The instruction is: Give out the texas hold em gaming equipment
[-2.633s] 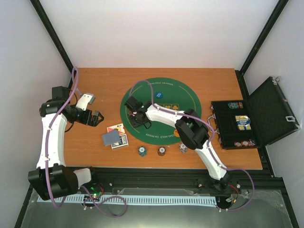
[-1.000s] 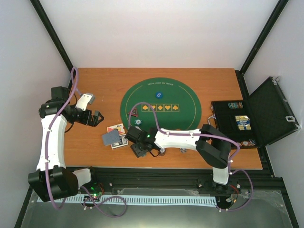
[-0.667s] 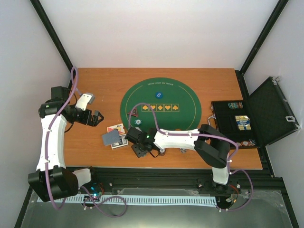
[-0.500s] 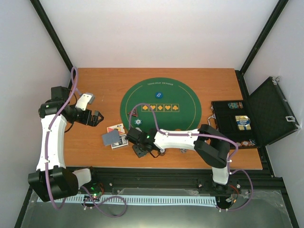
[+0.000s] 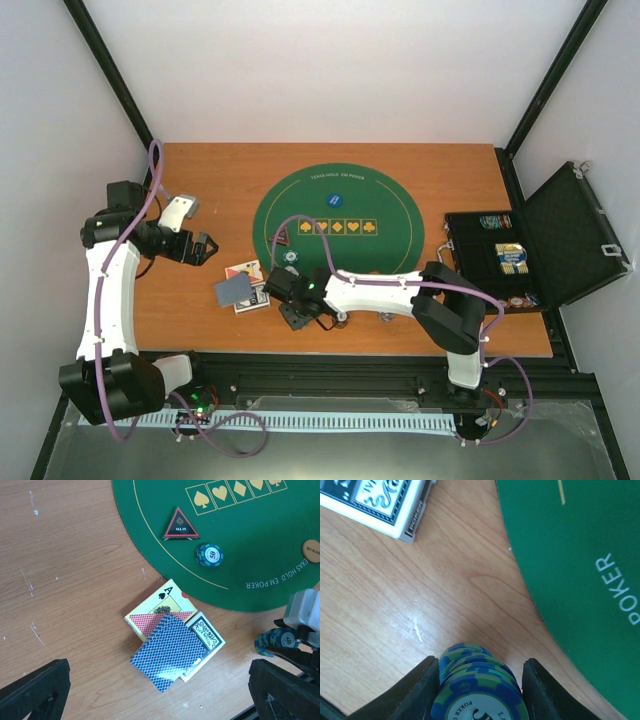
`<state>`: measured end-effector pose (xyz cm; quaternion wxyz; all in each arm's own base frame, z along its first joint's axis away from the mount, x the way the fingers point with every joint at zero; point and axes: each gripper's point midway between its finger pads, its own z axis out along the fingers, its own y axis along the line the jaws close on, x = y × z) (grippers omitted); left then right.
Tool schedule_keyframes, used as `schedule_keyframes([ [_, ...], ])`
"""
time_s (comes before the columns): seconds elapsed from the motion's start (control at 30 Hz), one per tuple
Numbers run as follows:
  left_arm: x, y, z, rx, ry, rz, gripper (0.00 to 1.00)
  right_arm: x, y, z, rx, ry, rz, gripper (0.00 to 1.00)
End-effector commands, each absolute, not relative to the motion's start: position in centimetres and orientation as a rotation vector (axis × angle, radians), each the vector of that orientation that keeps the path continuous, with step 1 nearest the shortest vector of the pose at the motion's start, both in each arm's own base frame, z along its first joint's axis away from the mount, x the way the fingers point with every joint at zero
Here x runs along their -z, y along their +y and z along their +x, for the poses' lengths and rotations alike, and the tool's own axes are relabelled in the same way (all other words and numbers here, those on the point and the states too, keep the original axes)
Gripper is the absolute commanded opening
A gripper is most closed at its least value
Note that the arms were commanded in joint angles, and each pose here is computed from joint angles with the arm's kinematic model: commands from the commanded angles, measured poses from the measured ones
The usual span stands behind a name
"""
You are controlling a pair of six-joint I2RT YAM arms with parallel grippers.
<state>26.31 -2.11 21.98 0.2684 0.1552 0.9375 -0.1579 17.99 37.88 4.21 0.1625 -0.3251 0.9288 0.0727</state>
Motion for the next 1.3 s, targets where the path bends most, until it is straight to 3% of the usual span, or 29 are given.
schedule_keyframes([
  [0.0, -23.7, -2.2, 26.5, 0.423, 2.492, 0.417, 1.00, -9.3, 38.9, 18.8, -0.258, 2.557, -0.909, 0.24],
  [0.27, -23.8, -2.2, 26.6, 0.427, 2.494, 0.416, 1.00, -13.1, 38.0, 21.7, -0.286, 2.521, -0.834, 0.24],
  [0.53, -23.8, -2.2, 26.6, 0.440, 2.498, 0.416, 1.00, -14.9, 31.4, 33.5, -0.230, 2.533, -0.555, 0.24],
  [0.93, -23.7, -2.3, 26.9, 0.454, 2.506, 0.419, 1.00, -8.9, 26.6, 47.2, -0.130, 2.624, -0.354, 0.24],
  [1.27, -23.3, -2.3, 27.2, 0.463, 2.511, 0.424, 1.00, -4.9, 26.2, 50.8, -0.135, 2.676, -0.326, 0.24],
])
